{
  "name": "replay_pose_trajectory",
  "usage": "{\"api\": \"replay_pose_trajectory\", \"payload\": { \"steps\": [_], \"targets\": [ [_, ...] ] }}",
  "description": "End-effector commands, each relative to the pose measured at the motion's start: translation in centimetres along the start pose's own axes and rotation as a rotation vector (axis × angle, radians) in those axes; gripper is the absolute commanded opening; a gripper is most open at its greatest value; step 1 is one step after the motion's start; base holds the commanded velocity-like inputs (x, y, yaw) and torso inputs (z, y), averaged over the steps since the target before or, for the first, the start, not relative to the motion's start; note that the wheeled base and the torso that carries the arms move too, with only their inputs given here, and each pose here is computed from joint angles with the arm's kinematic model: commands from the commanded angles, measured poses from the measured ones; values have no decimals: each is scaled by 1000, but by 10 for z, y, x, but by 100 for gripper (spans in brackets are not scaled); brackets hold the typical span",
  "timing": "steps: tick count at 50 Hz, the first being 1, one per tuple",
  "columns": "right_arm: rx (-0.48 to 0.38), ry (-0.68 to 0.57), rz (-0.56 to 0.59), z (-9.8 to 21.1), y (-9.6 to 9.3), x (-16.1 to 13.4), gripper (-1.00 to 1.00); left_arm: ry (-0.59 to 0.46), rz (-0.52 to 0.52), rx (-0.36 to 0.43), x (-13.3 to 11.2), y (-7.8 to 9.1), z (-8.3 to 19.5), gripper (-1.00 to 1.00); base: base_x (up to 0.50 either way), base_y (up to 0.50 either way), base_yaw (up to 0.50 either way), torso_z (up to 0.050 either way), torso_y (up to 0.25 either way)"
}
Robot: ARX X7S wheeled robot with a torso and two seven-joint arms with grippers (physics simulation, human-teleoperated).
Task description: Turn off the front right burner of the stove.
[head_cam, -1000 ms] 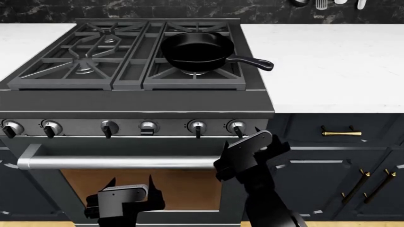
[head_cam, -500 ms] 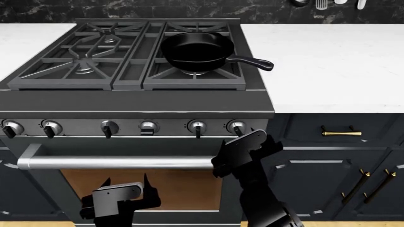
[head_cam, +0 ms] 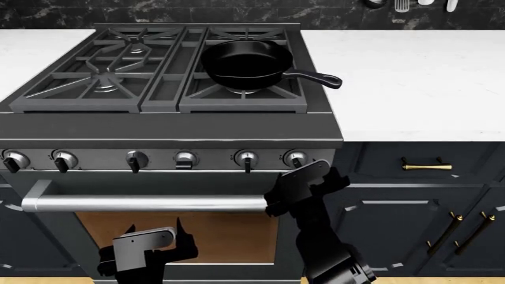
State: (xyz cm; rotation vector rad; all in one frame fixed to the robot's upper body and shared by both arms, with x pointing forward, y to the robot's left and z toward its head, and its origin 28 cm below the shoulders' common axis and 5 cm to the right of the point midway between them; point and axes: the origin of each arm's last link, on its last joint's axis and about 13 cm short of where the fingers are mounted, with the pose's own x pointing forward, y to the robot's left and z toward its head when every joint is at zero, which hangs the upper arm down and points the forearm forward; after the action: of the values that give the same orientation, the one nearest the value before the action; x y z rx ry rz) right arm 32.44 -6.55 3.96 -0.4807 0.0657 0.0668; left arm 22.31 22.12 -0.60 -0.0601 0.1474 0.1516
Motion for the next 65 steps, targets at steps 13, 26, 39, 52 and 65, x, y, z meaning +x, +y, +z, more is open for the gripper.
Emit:
{"api": "replay_pose_trajectory", "payload": {
  "steps": [13,26,39,52,65],
  "targets": [
    [3,24,-10,-6,1,7,-100,6,10,-2,1,1,0,100,0,0,0,0,0],
    [-2,17,-11,-5,0,8,-100,7,15,-4,1,1,-1,100,0,0,0,0,0],
    [0,12,-6,-5,1,8,-100,7,20,-3,2,2,-1,100,0,0,0,0,0],
    [135,38,65,-4,8,6,-100,8,22,-4,1,3,-2,100,0,0,0,0,0],
    [242,49,101,0,11,7,-100,11,28,-4,1,3,-2,100,0,0,0,0,0]
  ]
}}
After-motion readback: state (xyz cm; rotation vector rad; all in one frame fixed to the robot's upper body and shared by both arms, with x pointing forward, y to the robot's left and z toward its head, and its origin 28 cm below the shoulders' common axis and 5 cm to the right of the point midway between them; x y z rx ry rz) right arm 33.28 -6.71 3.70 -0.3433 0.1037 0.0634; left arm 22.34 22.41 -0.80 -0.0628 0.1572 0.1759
